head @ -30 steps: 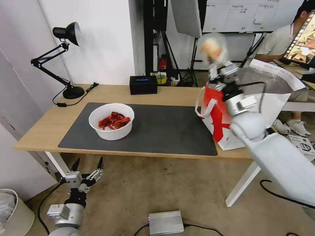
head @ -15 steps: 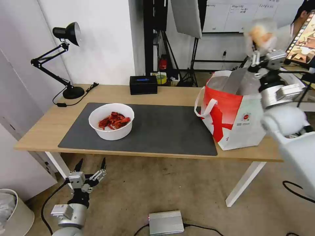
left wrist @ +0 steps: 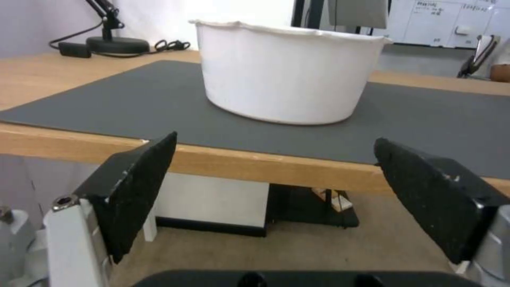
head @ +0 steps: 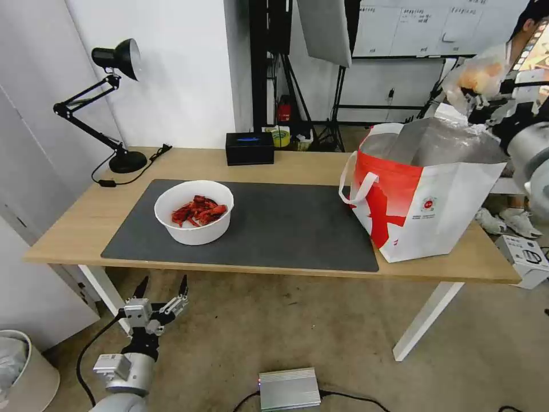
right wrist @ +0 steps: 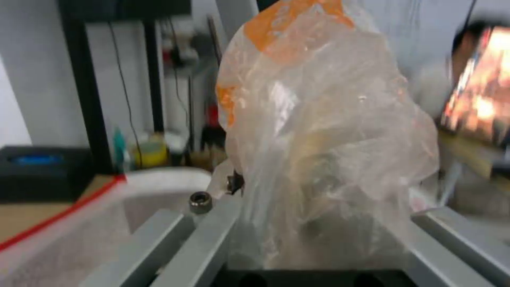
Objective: Pick up the trash from the table and place it into the takeout bag.
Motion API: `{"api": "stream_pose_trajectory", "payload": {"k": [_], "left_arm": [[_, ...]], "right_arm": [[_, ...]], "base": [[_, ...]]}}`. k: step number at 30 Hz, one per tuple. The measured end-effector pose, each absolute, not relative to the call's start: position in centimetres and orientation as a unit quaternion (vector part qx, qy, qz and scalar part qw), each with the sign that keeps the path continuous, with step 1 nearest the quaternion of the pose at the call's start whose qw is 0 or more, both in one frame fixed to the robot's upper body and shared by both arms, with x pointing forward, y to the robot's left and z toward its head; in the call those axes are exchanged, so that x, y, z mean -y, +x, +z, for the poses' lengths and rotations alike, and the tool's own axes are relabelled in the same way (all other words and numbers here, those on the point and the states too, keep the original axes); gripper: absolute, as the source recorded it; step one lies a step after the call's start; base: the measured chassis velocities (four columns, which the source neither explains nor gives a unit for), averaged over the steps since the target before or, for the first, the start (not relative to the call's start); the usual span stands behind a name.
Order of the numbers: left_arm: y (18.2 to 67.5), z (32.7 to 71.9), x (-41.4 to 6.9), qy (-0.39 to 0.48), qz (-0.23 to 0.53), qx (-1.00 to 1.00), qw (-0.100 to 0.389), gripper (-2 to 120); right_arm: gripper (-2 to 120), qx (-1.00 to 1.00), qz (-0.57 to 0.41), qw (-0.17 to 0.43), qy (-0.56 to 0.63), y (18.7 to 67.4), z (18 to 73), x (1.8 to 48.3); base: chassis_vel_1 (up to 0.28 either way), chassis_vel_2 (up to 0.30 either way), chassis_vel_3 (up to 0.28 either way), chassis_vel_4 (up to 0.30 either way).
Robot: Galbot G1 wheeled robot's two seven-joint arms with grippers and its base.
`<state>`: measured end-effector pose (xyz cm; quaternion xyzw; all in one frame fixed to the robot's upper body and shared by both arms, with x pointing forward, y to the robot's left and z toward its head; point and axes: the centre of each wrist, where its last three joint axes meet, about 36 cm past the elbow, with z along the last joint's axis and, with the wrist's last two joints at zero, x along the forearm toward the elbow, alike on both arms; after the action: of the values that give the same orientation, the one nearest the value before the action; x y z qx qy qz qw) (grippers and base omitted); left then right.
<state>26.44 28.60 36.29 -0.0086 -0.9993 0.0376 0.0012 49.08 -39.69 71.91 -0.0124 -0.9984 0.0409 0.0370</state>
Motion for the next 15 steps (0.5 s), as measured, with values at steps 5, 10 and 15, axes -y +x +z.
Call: {"api": "stream_pose_trajectory", "payload": {"k": [5, 10, 15], "left_arm": [[26.7, 36.3, -28.8, -0.01, 0.04, 0.999, -0.002, 100], [27.1, 36.3, -28.9, -0.01, 0.044, 0.999, -0.006, 100], [27.1, 36.2, -28.8, -0.011, 0.046, 0.999, -0.007, 100]], "right_arm": [[6, 0.994, -0.004, 0.106, -0.013, 50.0, 73.0, 40.0], [6, 0.987, -0.033, 0.154, -0.02, 51.3, 73.0, 40.3], [6, 0.983, -0.054, 0.172, -0.027, 52.6, 72.2, 39.9]], "base": [[0.0, 0.0, 0.0, 0.0], [0.0, 0.0, 0.0, 0.0], [0.0, 0.0, 0.0, 0.0]]}}
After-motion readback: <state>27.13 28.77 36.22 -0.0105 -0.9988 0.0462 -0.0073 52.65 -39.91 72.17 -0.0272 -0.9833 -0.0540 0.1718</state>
